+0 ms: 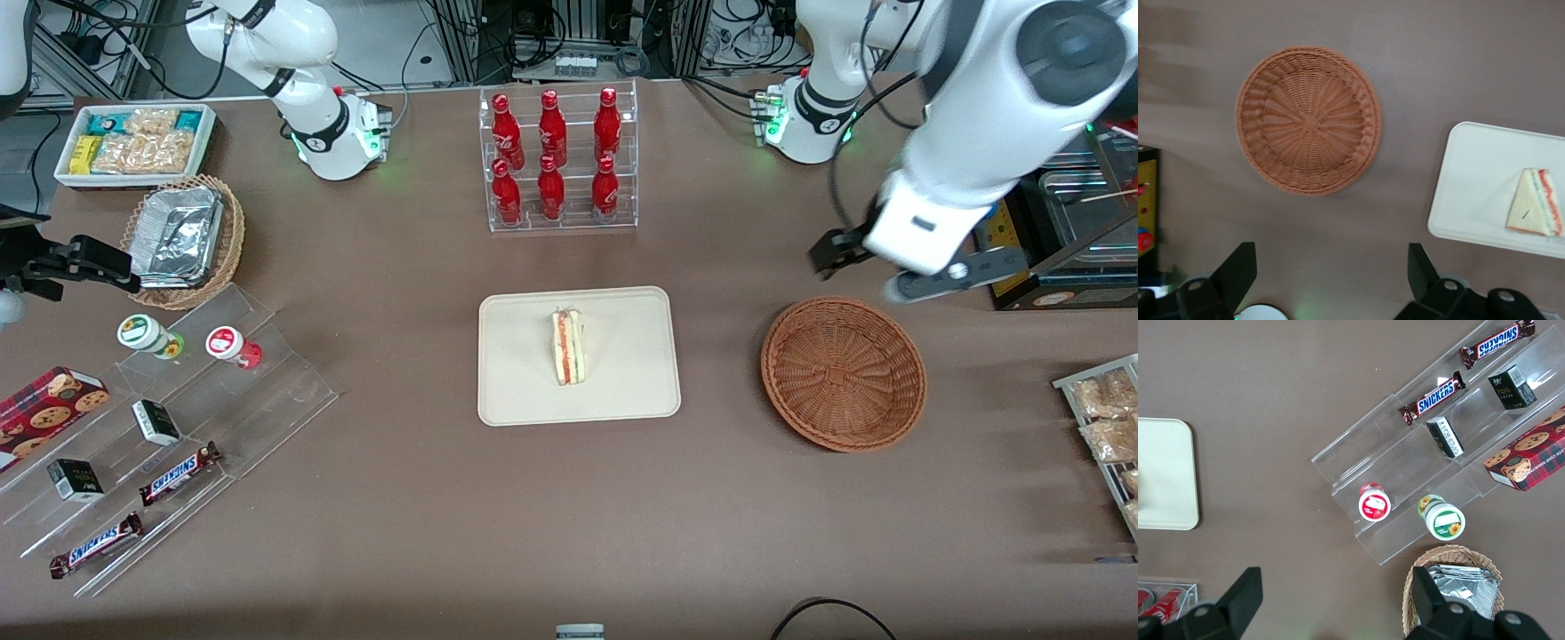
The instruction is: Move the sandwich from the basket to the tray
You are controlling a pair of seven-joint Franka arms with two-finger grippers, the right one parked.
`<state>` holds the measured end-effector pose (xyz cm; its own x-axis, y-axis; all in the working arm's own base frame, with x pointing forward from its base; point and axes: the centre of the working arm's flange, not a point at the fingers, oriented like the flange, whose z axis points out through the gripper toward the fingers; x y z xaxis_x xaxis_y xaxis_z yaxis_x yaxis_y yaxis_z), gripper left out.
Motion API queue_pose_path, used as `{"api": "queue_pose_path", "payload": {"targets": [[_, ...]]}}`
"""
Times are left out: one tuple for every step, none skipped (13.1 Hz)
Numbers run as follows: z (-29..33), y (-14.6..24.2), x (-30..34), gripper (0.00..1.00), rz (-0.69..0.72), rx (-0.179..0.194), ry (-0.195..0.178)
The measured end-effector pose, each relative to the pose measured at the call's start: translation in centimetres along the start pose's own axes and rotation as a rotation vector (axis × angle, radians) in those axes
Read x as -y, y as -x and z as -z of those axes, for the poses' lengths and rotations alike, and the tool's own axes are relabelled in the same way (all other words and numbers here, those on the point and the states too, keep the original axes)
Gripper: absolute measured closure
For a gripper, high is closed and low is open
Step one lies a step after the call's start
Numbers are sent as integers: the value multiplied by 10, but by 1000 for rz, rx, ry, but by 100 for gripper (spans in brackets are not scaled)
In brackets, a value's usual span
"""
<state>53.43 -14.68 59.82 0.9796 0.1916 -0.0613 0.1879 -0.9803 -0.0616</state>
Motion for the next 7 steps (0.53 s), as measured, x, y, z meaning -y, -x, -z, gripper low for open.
{"api": "queue_pose_path", "payload": {"targets": [[3,0,16,0,-16,1,3],[4,0,30,0,-37,8,3],[4,-2,44,0,-58,16,3],[3,-5,55,0,-75,19,5],[2,-9,66,0,-95,21,6],[1,-13,79,0,-116,25,8],[0,-17,94,0,-137,27,11]]}}
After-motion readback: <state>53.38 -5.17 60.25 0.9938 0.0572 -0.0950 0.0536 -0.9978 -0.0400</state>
